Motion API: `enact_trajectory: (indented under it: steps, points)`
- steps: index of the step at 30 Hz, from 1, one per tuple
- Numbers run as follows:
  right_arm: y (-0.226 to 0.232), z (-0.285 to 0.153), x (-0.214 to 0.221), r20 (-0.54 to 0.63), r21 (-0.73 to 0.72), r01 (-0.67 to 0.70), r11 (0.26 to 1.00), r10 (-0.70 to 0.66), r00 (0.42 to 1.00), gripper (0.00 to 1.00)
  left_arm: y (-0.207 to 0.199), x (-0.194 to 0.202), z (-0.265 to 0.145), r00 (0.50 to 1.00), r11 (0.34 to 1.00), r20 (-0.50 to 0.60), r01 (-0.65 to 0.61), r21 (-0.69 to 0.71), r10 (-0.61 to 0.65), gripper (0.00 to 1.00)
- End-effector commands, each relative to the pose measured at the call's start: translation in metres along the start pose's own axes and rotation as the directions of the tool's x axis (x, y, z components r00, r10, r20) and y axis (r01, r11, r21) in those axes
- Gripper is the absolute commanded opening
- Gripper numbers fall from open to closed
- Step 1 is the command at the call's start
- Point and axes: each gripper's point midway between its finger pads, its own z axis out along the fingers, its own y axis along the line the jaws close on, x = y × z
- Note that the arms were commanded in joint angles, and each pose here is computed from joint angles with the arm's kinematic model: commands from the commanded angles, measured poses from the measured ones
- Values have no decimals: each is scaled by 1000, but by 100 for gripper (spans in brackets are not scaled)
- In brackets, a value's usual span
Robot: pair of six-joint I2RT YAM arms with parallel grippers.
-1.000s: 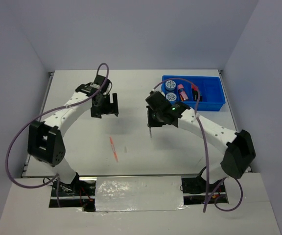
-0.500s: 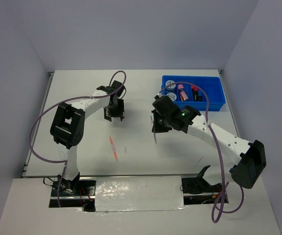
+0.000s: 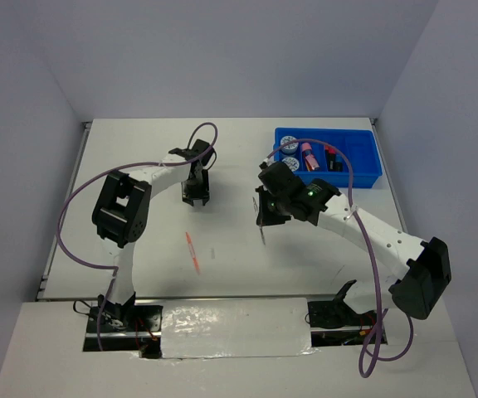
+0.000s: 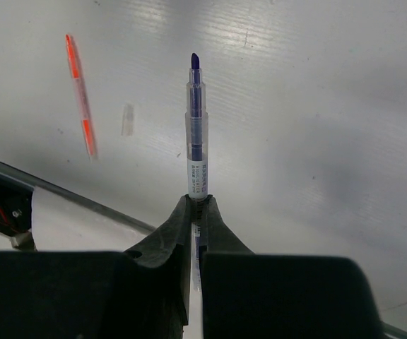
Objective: Sort the stationery into containers
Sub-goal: Close the pen cap on the pen.
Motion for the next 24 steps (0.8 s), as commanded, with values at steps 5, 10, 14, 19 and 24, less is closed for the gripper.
enact_trajectory:
  steps: [5, 10, 14, 19, 24]
  points:
    - [17, -18, -23, 63, -69, 24, 997, -20, 998, 0, 4, 15, 21, 1000, 1000, -29, -7, -24, 6, 36]
    - [17, -28, -33, 91, -116, -5, 993, 16, 996, 0, 4, 24, 18, 999, 1000, -32, 7, -7, -7, 20]
    - [15, -26, -33, 89, -171, -27, 985, 43, 995, 0, 5, 31, 13, 999, 1000, -40, 10, -3, -10, 0]
    - [27, -22, -31, 87, -283, -27, 959, 53, 995, 0, -14, 19, -16, 1000, 993, 0, 14, 115, -14, 0]
    - [44, -25, -31, 118, -404, -14, 915, 67, 991, 0, -55, -15, -101, 987, 917, 156, -20, 398, -46, 0]
